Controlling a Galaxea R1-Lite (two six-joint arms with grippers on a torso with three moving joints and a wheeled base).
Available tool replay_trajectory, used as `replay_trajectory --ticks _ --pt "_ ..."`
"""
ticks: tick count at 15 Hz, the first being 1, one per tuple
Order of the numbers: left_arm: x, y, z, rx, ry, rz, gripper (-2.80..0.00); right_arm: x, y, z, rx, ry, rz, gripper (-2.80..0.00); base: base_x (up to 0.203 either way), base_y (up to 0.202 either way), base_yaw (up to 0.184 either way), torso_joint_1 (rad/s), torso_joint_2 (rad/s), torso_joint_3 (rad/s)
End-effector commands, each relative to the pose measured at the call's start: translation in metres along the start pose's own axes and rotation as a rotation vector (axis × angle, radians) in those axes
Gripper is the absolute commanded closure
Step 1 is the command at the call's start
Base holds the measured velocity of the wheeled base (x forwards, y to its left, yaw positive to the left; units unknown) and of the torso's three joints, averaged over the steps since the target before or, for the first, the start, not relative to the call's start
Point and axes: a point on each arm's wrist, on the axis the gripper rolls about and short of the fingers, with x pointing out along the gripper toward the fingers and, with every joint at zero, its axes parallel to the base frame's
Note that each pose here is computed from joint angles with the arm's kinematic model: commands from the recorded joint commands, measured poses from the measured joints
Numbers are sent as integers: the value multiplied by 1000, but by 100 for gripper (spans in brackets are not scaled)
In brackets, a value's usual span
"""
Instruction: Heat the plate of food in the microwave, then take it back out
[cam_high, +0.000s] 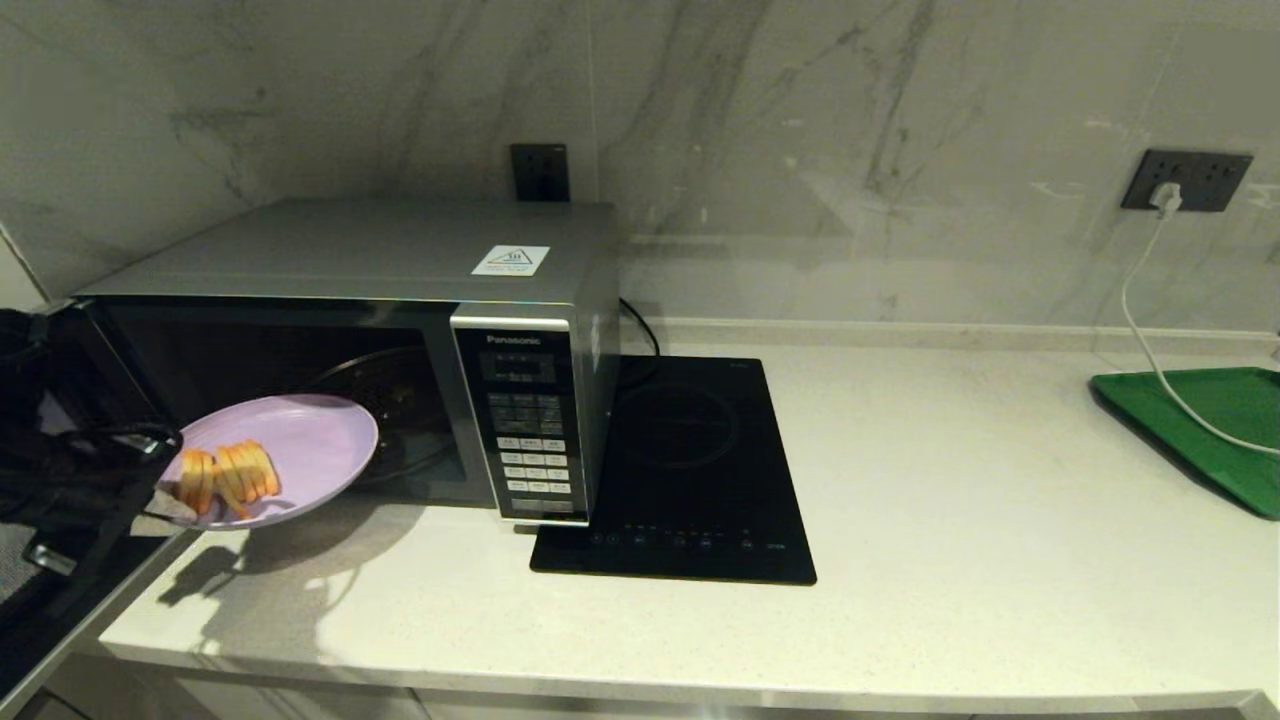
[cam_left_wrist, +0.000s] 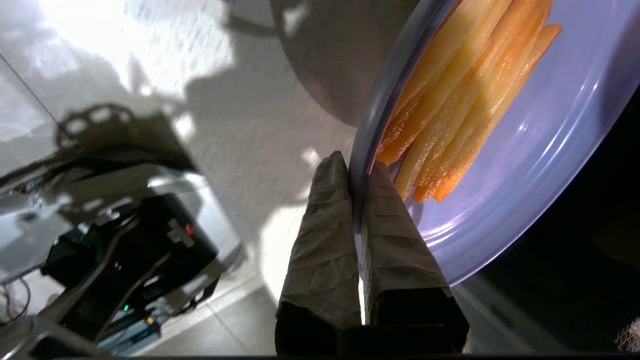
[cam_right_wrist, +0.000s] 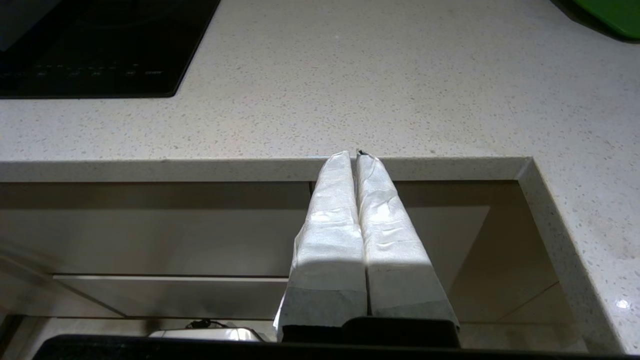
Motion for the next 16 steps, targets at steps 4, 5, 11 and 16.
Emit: replay_trajectory --ticks 4,5,11,16 --pt "-61 34 -46 127 80 -153 0 0 0 0 0 1 0 0 0 0 0 0 0 0" --pt "-64 42 -60 159 117 -144 0 0 0 0 0 1 0 0 0 0 0 0 0 0" --pt "-81 94 -133 491 263 -175 0 0 0 0 0 1 0 0 0 0 0 0 0 0" --pt "-84 93 -180 762 500 -194 0 0 0 0 0 1 -1 0 0 0 0 0 0 0"
